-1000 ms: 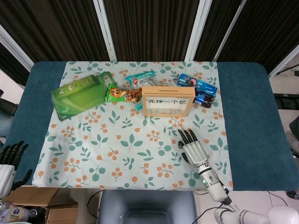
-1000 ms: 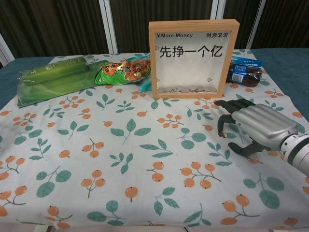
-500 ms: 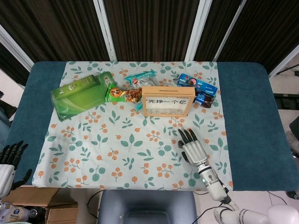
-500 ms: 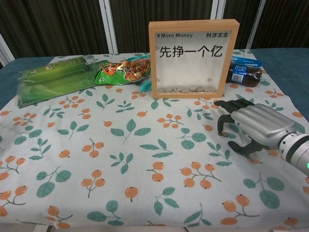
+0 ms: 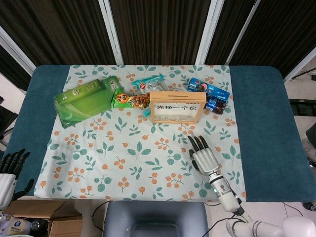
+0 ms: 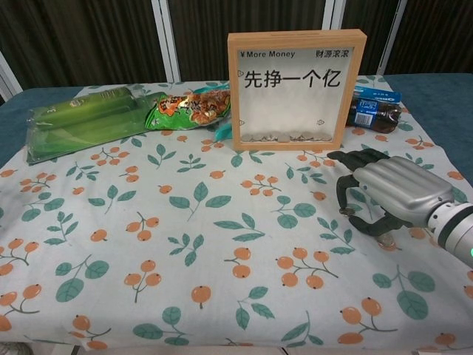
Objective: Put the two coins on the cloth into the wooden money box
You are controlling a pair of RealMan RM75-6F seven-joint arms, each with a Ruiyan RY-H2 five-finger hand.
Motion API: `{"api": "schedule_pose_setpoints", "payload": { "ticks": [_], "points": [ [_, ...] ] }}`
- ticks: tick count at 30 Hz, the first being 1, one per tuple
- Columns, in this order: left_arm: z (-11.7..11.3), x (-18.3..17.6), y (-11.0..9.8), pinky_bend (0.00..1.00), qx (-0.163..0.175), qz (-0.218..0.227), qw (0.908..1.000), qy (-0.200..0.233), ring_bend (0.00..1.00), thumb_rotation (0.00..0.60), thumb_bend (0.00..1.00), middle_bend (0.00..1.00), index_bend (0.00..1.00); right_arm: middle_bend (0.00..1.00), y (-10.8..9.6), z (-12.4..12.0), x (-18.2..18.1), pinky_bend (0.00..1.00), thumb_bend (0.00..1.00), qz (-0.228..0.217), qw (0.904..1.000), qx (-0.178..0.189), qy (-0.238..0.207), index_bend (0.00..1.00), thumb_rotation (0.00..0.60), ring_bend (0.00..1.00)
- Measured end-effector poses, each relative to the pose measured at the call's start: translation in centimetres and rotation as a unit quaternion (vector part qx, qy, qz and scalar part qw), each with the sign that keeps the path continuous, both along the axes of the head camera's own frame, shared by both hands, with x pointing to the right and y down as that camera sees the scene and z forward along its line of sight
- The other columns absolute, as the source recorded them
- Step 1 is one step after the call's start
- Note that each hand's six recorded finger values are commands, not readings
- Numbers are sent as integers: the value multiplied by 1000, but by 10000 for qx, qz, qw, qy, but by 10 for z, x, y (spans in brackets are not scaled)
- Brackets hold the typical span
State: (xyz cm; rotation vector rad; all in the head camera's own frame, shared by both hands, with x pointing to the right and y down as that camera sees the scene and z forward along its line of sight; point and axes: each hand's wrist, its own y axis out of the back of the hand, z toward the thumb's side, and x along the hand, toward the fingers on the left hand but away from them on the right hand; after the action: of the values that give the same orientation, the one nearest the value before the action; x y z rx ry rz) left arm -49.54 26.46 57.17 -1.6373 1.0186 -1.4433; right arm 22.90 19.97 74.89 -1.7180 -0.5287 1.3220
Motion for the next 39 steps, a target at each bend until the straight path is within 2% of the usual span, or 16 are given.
{"api": "schedule_pose_setpoints", "payload": {
  "ticks": [8, 21, 39],
  "points": [
    [-1, 0, 0, 29, 22, 2, 10000, 20, 0, 600, 366, 0, 0, 9, 2, 0, 2, 0, 453, -9, 10000, 43, 12, 626, 600, 0],
    [-2, -1, 1, 30, 39, -23, 10000, 75, 0, 600, 367, 0, 0, 28, -1, 4, -1, 0, 454, -34, 10000, -21, 19, 618, 600, 0],
    [-1, -2, 1, 32, 56, -29, 9999, 124, 0, 600, 366, 0, 0, 66, -6, 0, -3, 0, 493, -211, 9995, 235, -28, 619, 600, 0]
  ]
}}
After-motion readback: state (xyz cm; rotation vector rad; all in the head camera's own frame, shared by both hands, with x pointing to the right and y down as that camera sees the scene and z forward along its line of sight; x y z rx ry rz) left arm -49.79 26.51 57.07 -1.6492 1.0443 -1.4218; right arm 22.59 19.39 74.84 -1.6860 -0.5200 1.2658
